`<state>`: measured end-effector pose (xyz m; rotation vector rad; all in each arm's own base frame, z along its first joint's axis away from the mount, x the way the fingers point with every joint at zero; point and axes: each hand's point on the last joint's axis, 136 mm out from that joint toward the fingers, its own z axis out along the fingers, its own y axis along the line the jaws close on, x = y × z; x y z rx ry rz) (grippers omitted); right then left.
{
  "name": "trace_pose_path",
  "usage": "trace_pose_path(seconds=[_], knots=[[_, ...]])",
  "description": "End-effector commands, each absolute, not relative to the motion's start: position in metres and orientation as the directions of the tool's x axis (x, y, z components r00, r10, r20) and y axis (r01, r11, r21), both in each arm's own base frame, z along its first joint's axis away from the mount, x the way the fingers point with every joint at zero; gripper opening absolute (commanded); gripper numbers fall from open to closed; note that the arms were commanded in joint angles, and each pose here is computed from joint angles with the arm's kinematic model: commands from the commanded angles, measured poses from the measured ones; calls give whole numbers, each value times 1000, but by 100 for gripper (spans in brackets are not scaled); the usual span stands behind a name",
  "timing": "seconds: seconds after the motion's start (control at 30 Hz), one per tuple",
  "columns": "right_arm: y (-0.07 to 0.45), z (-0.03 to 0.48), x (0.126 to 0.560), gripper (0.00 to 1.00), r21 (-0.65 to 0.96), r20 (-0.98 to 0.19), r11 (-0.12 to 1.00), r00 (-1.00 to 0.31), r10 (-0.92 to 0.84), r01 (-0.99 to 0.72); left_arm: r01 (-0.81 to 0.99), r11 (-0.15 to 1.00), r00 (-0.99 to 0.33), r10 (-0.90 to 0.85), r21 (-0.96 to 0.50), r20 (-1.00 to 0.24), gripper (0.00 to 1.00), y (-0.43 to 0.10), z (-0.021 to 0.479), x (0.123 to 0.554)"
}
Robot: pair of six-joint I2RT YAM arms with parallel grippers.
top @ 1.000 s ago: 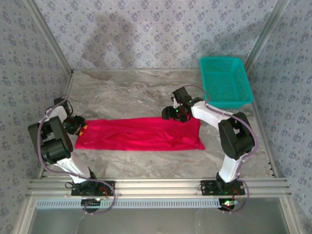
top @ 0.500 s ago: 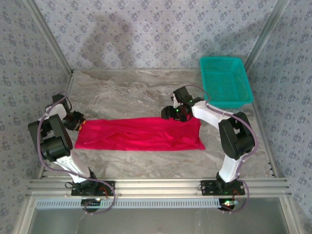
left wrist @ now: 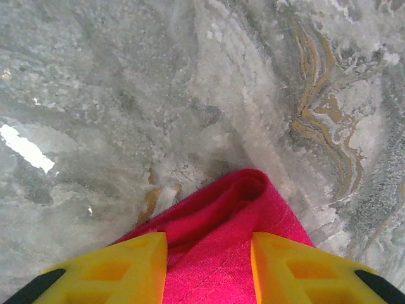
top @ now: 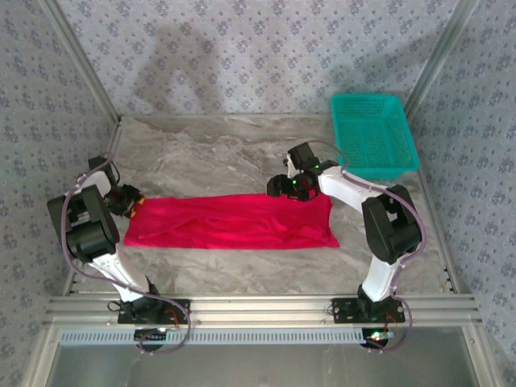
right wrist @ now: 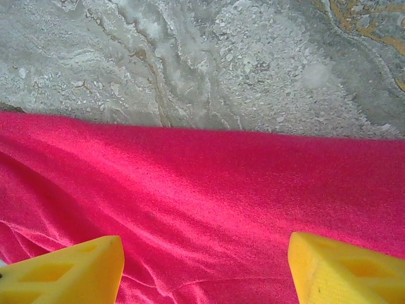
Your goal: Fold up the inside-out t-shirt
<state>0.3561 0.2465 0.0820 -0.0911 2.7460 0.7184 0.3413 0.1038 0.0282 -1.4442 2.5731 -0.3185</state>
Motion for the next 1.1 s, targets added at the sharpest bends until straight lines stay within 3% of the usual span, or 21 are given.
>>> trace_pose_path(seconds=[0.0, 0.2, 0.57, 0.97, 1.07], knots=[[248, 82, 355, 71, 482, -293, 864, -956, 4, -144, -808, 503, -511, -858, -307, -62, 28, 107, 34, 355], [245, 73, 355, 71, 464, -285, 876, -958, 4, -135, -806, 497, -506, -860, -322, -62, 0, 106, 44, 358], [238, 26, 352, 70, 403, -205, 911, -979, -1, -85, -808, 494, -506, -861, -321, -52, 0, 106, 78, 361], [238, 9, 348, 70, 382, -181, 920, -983, -19, -88, -799, 544, -560, -828, -258, -10, 0, 105, 56, 403], [236, 8, 348, 70, 376, -179, 922, -984, -20, -87, -802, 554, -570, -822, -224, 7, 6, 109, 45, 407]])
